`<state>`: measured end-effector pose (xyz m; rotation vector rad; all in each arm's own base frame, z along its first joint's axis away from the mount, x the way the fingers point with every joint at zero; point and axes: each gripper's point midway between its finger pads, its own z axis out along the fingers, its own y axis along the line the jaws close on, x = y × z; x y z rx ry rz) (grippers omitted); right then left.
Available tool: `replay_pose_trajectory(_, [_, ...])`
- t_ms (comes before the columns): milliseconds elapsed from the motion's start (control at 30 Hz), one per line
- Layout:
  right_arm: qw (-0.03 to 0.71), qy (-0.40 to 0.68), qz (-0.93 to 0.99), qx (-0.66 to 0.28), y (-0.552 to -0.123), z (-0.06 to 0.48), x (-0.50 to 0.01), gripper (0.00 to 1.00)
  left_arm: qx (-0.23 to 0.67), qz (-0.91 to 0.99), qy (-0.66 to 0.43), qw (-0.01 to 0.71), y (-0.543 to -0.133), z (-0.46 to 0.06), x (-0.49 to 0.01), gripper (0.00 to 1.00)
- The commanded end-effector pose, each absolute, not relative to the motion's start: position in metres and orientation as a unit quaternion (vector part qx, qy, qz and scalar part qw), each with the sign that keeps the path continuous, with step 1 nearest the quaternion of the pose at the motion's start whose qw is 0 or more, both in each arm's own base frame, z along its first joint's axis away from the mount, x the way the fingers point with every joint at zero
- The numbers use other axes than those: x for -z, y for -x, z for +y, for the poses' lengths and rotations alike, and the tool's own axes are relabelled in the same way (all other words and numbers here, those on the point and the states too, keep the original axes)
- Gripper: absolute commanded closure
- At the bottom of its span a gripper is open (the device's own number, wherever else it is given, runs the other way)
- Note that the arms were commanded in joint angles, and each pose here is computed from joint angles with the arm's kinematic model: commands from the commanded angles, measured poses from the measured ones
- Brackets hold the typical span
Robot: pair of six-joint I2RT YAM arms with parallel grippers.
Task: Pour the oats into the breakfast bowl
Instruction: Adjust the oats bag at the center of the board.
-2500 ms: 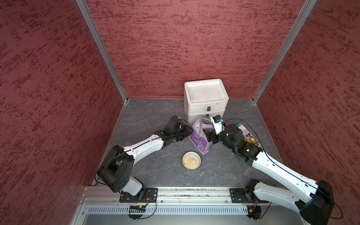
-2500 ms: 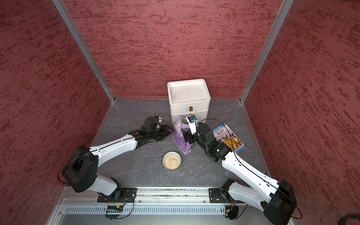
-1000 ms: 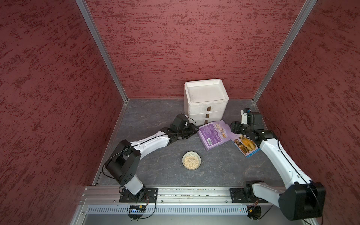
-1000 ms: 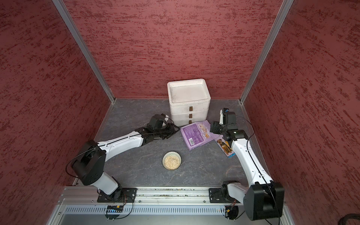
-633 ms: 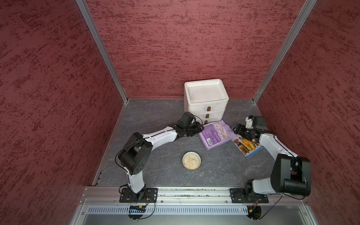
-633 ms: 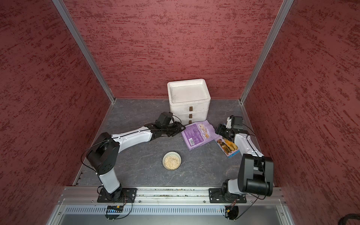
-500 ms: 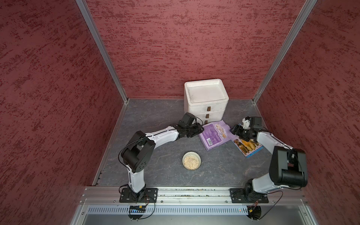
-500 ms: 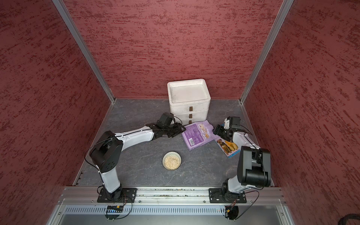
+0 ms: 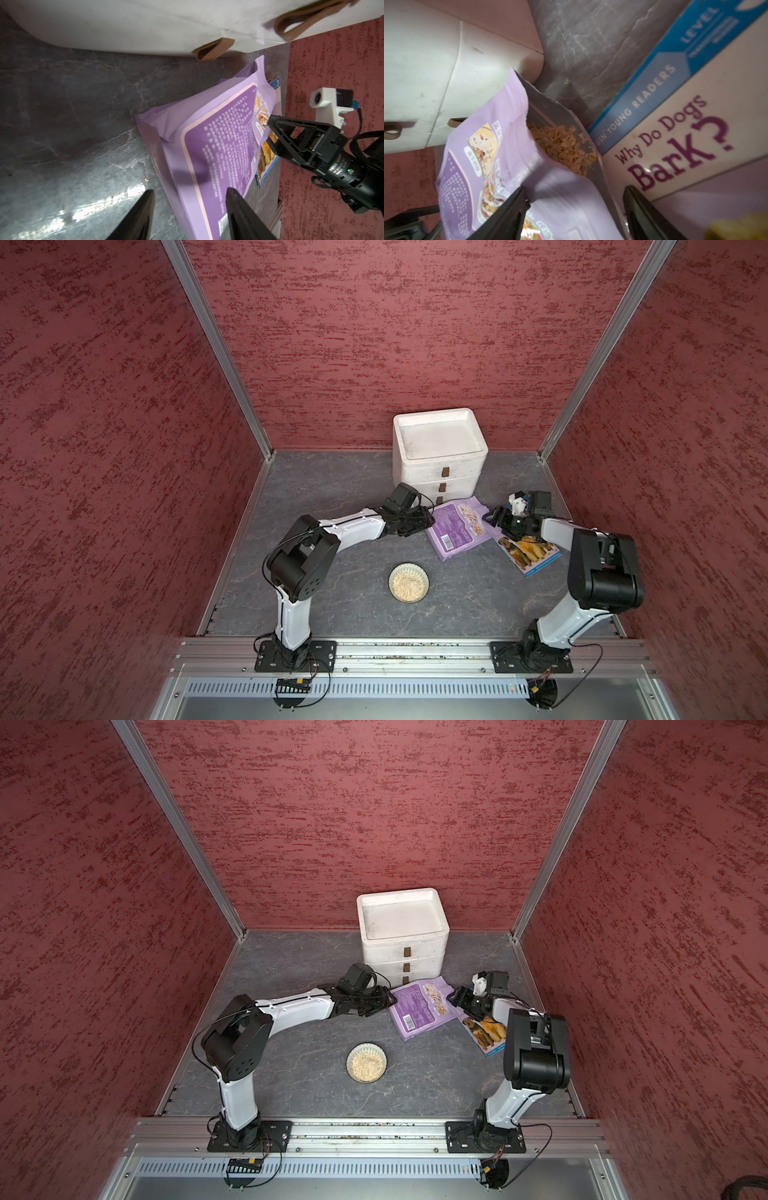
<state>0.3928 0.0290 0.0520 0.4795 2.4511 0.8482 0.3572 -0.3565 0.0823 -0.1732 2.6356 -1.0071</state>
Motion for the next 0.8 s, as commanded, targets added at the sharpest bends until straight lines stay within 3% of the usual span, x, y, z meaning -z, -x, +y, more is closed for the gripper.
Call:
replay_pose_trajectory(0, [0.275, -0.157, 0.871, -0.375, -0.402, 0.044, -0.072, 0.31, 0.351, 0.921, 0.052, 0.158, -0.361, -0.359, -0.082, 0.42])
replay_pose_trajectory(233, [0.274, -0.138, 0.845, -0.437, -0.405, 0.060, -0.092, 0.56, 0.345, 0.924, 0.056, 0.154, -0.363, -0.358, -0.075, 0.42])
replay_pose_trajectory(433, [0.309, -0.094, 0.839, -0.438, -0.400, 0.075, -0.139, 0.59, 0.338, 0.926, 0.061, 0.153, -0.364, -0.353, -0.069, 0.42])
replay_pose_trajectory(600, [0.334, -0.041, 0.838, -0.430, -0.390, 0.095, -0.180, 0.76, 0.337, 0.927, 0.065, 0.150, -0.362, -0.349, -0.065, 0.42])
replay_pose_trajectory(767, [0.342, 0.012, 0.838, -0.425, -0.380, 0.121, -0.206, 0.84, 0.338, 0.926, 0.069, 0.151, -0.361, -0.346, -0.064, 0.42])
